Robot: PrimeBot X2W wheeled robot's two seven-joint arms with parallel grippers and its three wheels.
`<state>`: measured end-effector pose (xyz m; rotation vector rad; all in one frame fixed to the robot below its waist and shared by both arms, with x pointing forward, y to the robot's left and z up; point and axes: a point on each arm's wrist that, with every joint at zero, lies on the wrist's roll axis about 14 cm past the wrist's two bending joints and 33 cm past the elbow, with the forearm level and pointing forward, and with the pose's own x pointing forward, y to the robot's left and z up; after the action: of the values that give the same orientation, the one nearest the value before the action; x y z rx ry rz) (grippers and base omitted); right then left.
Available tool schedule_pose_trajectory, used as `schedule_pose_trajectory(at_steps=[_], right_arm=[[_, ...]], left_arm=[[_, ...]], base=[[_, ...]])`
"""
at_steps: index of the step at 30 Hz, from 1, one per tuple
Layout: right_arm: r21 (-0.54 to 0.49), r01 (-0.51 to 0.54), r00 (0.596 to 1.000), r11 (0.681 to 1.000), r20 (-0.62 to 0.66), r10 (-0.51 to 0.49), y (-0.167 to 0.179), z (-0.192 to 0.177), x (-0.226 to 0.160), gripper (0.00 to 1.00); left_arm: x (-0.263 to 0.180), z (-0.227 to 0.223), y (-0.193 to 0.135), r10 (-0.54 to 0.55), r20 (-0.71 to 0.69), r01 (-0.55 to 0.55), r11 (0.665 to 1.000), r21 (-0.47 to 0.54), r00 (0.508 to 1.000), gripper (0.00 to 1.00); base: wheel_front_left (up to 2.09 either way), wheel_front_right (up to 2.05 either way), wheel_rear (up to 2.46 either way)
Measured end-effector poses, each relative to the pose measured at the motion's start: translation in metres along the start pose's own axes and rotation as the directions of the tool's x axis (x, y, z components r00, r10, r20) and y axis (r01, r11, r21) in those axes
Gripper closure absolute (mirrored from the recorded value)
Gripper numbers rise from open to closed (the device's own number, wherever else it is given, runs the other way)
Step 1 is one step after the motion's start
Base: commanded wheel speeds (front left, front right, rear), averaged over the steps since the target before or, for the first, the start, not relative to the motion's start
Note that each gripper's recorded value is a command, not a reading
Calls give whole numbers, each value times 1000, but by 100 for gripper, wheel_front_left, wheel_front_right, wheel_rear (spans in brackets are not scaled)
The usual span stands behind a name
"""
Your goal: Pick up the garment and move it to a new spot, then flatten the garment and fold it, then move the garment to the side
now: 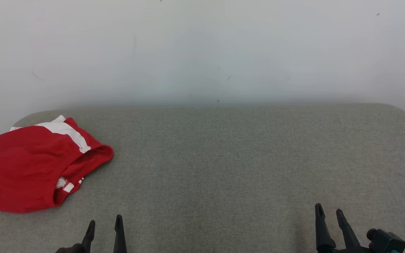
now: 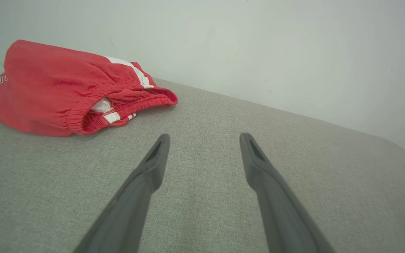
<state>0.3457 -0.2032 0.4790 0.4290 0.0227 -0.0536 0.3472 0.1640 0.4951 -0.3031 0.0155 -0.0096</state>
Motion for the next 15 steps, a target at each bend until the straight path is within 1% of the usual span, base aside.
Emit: schedule_pose_trajectory(at_steps=[4,6,15], right_arm=[[-39,4,1000,999,4,-4,-3,0,-2,0],[-47,4,1000,999,5,-3,-3,1,-2,0],[-140,-6,1000,990,14,8,-3,2,-6,0]], left_arm=[[-1,0,-2,-6,6,6,999,46,1000,0],[-1,-1,-2,-5,6,5,999,52,1000,0],[-4,-2,-5,-24,17,22,993,117,1000,0]], base=[[0,0,0],[0,0,0],[0,0,0]])
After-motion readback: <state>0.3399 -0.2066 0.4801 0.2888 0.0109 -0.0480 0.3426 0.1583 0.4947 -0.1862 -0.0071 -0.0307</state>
